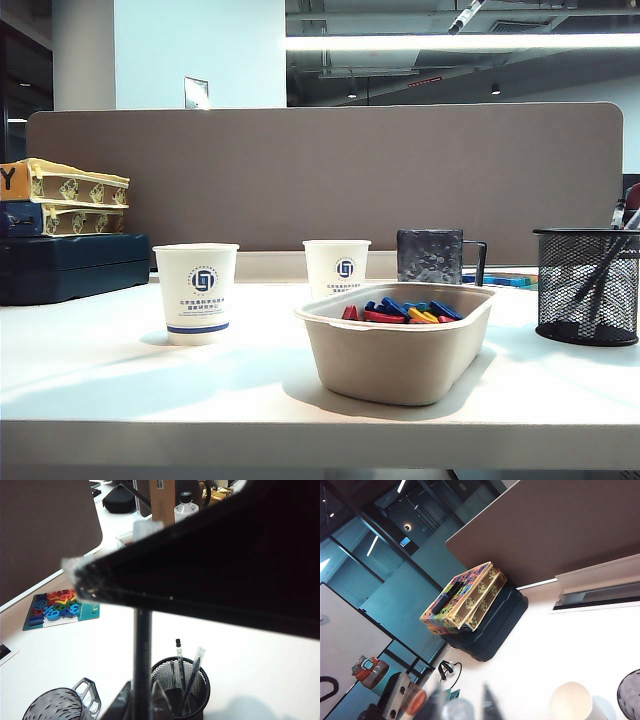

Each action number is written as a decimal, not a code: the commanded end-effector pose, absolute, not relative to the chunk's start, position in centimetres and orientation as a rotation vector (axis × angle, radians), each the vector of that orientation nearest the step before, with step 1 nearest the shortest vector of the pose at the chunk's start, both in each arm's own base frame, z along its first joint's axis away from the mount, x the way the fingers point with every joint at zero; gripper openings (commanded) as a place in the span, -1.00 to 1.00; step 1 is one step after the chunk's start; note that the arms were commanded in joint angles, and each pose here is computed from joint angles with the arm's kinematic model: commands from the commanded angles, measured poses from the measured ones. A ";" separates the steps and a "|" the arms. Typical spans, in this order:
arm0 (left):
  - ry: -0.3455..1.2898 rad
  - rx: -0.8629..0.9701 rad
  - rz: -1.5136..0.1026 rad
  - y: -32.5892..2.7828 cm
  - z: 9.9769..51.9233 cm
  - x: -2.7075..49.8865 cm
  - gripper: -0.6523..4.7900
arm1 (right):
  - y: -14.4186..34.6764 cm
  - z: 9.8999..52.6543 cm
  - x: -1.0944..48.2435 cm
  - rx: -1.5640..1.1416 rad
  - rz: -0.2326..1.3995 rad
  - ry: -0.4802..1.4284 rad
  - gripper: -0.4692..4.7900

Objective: Pick up one pen and put it in the pen container.

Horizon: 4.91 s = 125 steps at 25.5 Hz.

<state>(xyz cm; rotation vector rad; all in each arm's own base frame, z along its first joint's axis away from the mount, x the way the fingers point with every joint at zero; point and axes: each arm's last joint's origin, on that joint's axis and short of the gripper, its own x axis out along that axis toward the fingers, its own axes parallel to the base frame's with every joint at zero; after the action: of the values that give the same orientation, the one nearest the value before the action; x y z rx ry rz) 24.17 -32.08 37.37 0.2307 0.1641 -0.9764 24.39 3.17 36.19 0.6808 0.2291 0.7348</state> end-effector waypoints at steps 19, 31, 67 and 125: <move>0.139 0.226 -0.979 -32.0 37.9 24.1 -0.69 | 3.2 36.5 24.4 0.656 0.736 0.195 -0.83; 0.121 0.272 -0.927 -31.8 37.9 24.4 -0.65 | 3.1 36.5 24.5 0.595 0.716 0.162 -0.83; 0.343 0.349 -0.707 -25.0 38.3 26.8 -0.07 | 0.4 34.2 26.1 0.254 0.457 0.154 -0.83; 0.423 0.295 -0.566 -19.4 39.4 28.5 -0.07 | -0.2 23.4 32.9 0.122 0.285 0.523 -0.78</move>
<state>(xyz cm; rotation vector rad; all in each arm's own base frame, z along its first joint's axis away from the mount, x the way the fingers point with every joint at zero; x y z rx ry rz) 28.57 -19.45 38.95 0.3023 0.4456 -0.5641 32.89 -0.26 23.18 0.1293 0.5323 0.2838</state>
